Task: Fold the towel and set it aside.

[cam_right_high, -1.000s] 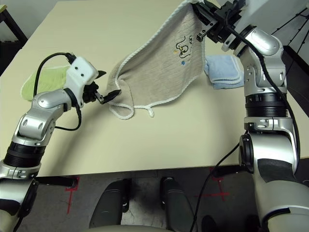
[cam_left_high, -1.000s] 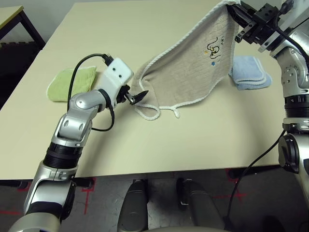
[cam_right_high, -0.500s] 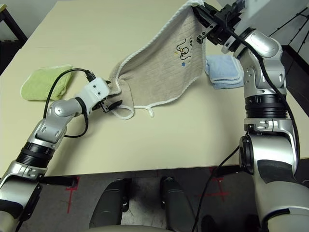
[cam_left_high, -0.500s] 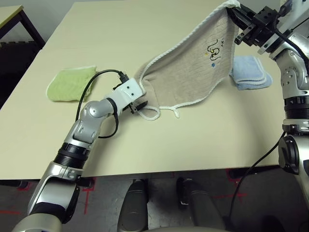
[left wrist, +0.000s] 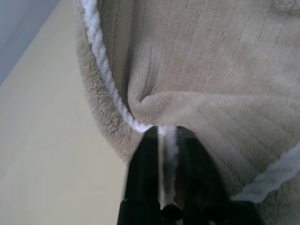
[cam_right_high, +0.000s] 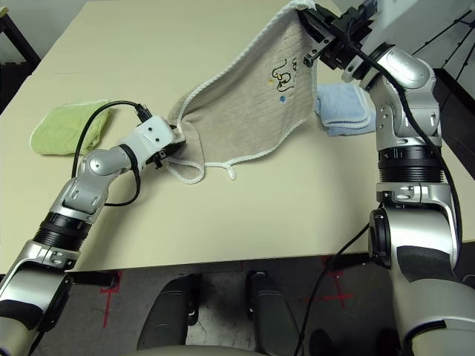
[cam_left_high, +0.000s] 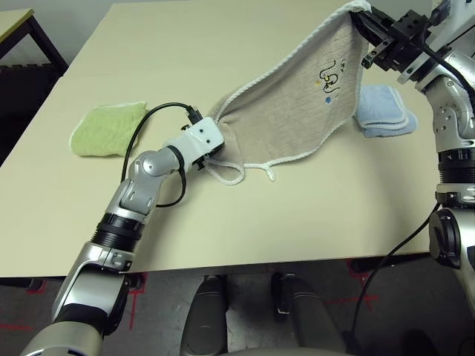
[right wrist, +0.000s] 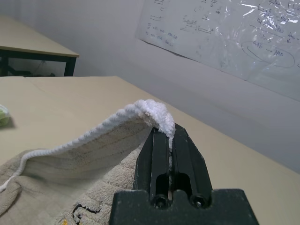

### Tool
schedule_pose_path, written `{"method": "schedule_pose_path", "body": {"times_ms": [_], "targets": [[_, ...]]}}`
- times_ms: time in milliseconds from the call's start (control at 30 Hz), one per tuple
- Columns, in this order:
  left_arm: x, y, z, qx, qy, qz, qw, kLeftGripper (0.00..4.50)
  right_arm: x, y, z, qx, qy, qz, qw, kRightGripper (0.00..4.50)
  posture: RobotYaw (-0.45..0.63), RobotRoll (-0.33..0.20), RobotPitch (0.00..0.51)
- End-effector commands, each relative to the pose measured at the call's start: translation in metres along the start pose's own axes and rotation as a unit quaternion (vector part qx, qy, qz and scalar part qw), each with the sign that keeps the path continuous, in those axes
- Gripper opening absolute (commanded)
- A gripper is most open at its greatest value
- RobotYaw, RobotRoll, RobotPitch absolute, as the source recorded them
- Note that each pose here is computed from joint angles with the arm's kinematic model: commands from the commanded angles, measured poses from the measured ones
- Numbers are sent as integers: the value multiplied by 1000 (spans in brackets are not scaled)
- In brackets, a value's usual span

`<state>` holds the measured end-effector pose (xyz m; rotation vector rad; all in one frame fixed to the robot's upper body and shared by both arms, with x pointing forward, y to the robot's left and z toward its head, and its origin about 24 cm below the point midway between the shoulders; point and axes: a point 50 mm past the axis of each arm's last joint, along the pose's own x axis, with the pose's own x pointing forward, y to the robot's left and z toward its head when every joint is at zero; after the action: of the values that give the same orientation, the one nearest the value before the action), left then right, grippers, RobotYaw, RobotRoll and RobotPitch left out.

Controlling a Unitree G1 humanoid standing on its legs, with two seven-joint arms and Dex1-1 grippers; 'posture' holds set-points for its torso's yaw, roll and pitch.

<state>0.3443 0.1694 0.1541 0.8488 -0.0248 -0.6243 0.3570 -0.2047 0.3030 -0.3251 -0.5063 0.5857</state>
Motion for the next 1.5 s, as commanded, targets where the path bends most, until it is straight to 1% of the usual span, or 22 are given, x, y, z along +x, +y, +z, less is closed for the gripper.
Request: {"method": "schedule_pose_path", "body": {"times_ms": [33,233,400,467,633,700,767,833,1000,1167,1300,1500], "targets": [[-4,-1,-9,9,19,-1,1000,31,-4,-4,1,-6,-1,-8,1000,0,144,0,177],[-7,1,-12,19,27,-5,999,31,-3,-4,1,-6,-1,-7,1000,0,146,0,177],[-5,1,-9,16,21,-7,1000,31,-3,-3,1,-6,1,-6,1000,0,143,0,176],[-6,11,-5,5,16,13,1000,31,-3,-4,1,-6,2,-8,1000,0,144,0,177],[-13,44,0,-46,9,96,994,31,-7,-6,-4,-3,17,-18,1000,0,148,0,178],[-15,51,0,-56,8,116,992,31,-9,-7,-6,0,24,-22,999,0,152,0,177],[-20,60,-3,-69,12,144,987,31,-13,-7,-15,4,50,-32,998,0,157,0,176],[-23,64,-5,-71,15,160,984,31,-18,-8,-24,5,79,-43,996,0,162,0,177],[-25,68,-8,-74,24,183,980,31,-34,-8,-49,5,167,-58,984,0,162,0,177],[-21,74,-9,-70,32,206,976,31,-50,-8,-69,0,230,-79,970,0,161,0,174],[-18,78,-9,-68,35,219,973,31,-63,-9,-81,0,259,-95,961,0,151,0,170],[-14,89,-7,-56,42,243,968,31,-70,-20,-84,-18,270,-133,953,0,138,0,170]]}}
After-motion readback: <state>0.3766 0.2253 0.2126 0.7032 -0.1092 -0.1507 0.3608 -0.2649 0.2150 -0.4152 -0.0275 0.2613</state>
